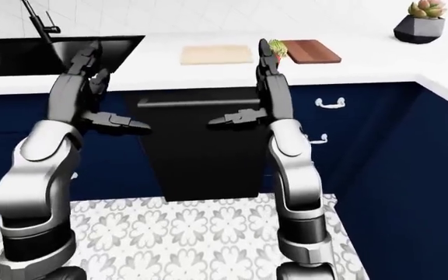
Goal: Place the strawberry and the asparagus on separate cutting boards.
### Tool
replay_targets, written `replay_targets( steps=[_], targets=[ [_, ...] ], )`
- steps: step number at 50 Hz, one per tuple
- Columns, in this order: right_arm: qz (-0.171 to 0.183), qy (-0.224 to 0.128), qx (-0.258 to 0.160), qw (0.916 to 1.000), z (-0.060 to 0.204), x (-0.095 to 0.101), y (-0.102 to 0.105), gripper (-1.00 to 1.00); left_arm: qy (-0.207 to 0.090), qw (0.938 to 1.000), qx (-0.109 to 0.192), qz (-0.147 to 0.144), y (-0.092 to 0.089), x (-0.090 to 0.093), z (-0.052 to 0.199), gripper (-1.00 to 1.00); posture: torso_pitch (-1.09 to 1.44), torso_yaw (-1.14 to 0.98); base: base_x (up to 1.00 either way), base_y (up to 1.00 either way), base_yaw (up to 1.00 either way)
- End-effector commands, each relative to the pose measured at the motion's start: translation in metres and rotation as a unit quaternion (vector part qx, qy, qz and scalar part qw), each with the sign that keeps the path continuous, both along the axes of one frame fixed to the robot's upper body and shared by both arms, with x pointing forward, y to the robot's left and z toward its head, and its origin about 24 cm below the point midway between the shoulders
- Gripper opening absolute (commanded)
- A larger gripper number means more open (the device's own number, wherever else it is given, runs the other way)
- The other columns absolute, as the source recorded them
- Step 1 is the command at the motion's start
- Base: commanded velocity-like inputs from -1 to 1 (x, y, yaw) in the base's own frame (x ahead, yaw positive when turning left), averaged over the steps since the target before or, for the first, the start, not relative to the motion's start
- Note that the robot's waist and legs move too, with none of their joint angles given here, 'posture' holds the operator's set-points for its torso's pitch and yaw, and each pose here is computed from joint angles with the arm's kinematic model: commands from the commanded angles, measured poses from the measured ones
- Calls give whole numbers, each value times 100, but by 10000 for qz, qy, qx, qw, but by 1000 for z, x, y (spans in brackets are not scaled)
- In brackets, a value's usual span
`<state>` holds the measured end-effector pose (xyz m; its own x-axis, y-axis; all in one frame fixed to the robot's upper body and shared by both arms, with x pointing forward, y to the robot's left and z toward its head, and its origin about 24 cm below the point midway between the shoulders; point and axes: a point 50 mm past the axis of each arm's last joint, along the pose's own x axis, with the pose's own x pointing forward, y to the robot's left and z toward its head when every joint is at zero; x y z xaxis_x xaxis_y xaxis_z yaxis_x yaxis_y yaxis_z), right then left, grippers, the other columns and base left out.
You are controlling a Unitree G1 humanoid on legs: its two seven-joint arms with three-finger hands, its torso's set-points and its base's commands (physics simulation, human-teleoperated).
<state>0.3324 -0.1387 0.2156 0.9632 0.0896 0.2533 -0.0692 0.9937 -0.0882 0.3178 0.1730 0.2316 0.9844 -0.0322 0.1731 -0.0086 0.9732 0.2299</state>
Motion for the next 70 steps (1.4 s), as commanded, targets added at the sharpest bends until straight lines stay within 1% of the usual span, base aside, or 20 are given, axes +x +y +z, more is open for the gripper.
replay_targets(
  steps=[1,7,12,13,17,18,21,24,27,35,39,44,45,50,57,60,61,64,65,70],
  targets=[
    [87,-431,-11,9990,17,-5,4,100,-403,9992,45,47,1,-5,15,100,0,0,23,-58,0],
    [63,-470,-35,9989,28,-4,2,100,-379,9992,26,80,3,-7,13,100,0,0,34,-52,0],
    [54,-526,-12,9986,30,-6,2,100,-375,9992,35,96,4,-8,12,100,0,0,74,-39,0],
    [53,-517,20,9986,26,-7,2,100,-380,9992,6,104,4,-10,12,100,0,0,80,-32,0],
    [60,-535,2,9985,28,-8,2,100,-375,9992,-1,112,4,-11,10,100,0,0,79,-31,0],
    [54,-530,0,9986,32,-9,2,100,-375,9992,8,130,5,-11,10,100,0,0,78,-31,0],
    [60,-550,-4,9985,29,-10,2,100,-369,9992,36,152,6,-11,9,100,0,0,80,-32,0],
    [59,-564,-12,9984,33,-10,2,100,-390,9991,23,156,6,-12,11,100,0,0,79,-32,0],
    [35,-586,-70,9982,31,-10,1,100,-378,9992,20,150,6,-13,9,100,0,0,79,-13,0],
    [47,-605,-7,9982,33,-12,0,100,-367,9992,32,181,8,-13,8,100,0,0,67,0,0],
    [106,-619,57,9980,33,-13,2,100,-381,9990,41,209,9,-15,10,100,0,0,0,0,0],
    [64,-596,152,9981,34,-11,1,100,-410,9988,34,262,12,-18,11,100,0,0,0,-9,0],
    [47,-607,135,9981,40,-10,1,100,-414,9988,39,256,12,-18,12,100,0,0,0,-21,0],
    [59,-647,91,9978,38,-11,1,100,-414,9988,62,260,12,-19,11,100,0,0,0,-21,0],
    [36,-667,131,9977,39,-12,0,100,-429,9987,77,281,13,-20,13,100,0,0,0,-21,0],
    [10,-708,194,9973,44,-12,-1,100,-468,9983,117,312,14,-22,17,100,0,0,0,-21,0],
    [-17,-686,290,9972,47,-12,-2,100,-486,9983,110,308,13,-23,19,100,0,0,0,-20,0],
    [-40,-733,256,9970,47,-13,-2,100,-519,9980,156,317,13,-26,22,100,0,0,0,-20,0],
    [-58,-749,249,9969,52,-13,-3,100,-533,9979,168,329,14,-27,23,100,0,0,0,-20,0],
    [-96,-790,202,9966,51,-14,-5,100,-523,9979,188,344,15,-27,21,100,0,0,0,-20,0]
  ],
)
